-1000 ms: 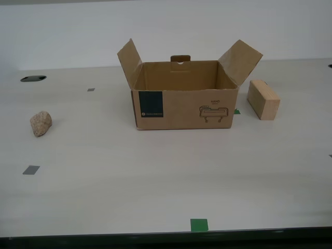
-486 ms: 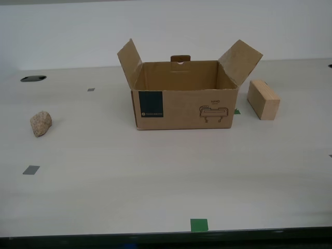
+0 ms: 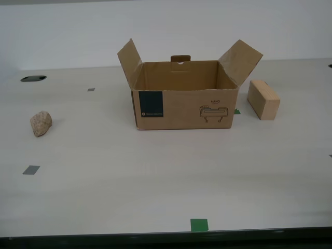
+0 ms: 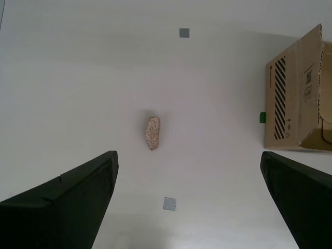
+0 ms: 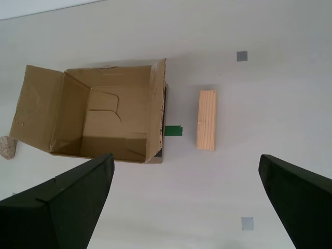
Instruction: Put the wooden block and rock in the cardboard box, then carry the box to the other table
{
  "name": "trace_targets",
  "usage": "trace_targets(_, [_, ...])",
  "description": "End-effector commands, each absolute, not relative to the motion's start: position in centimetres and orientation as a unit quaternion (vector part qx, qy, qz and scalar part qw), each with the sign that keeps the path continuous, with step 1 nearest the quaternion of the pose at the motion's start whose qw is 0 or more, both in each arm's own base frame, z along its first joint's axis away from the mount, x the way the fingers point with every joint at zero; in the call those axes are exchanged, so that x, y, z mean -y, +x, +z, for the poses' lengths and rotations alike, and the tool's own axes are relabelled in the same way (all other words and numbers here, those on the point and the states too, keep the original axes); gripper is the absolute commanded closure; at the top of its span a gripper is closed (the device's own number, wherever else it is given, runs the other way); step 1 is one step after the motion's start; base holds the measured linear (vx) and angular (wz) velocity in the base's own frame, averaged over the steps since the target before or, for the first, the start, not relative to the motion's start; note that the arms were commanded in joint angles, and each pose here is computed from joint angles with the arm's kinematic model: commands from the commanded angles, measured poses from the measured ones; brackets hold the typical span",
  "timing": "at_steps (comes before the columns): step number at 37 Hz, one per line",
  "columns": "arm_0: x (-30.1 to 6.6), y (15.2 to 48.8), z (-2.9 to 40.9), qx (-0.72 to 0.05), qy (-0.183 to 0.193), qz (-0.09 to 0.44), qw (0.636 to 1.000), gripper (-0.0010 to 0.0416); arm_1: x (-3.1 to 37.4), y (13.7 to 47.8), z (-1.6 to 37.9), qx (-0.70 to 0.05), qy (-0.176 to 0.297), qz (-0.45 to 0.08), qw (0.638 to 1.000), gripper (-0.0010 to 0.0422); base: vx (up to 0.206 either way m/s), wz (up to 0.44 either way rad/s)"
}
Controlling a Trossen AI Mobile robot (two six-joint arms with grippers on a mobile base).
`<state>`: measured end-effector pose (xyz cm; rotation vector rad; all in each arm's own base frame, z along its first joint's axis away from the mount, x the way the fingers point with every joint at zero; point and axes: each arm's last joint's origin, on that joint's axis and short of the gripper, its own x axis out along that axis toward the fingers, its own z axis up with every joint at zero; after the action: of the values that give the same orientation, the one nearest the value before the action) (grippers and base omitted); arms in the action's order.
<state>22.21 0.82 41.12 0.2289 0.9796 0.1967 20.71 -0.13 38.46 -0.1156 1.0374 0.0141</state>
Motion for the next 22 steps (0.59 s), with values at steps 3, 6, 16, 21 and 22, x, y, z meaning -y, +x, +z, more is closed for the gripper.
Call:
trace_targets(3, [-0.7,22.3,41.2,-0.463,0.098,0.082,0.877,0.0016,0.1,20.7,38.5,-0.494,-0.056,0.006,0.867,0.0037,0.0,0.0])
trace_targets(6, [-0.6,22.4,41.2,-0.458,0.083,0.062,0.883,0.0017,0.1,20.7,38.5,-0.494,-0.056,0.006,0.868,0.0037,0.0,0.0])
trace_targets(16, [-0.5,23.0,40.8,-0.468,0.082,0.057,0.878,0.0016,0.1,20.8,38.5,-0.492,-0.057,0.006,0.869,0.0037,0.0,0.0])
trace_targets(21, [-0.5,23.6,40.3,-0.479,0.078,0.059,0.873,0.0016,0.1,20.8,38.5,-0.492,-0.056,0.006,0.869,0.0037,0.0,0.0])
trace_targets(22, [-0.5,23.7,40.2,-0.481,0.078,0.059,0.871,0.0017,0.1,20.8,38.5,-0.492,-0.056,0.006,0.869,0.0037,0.0,0.0])
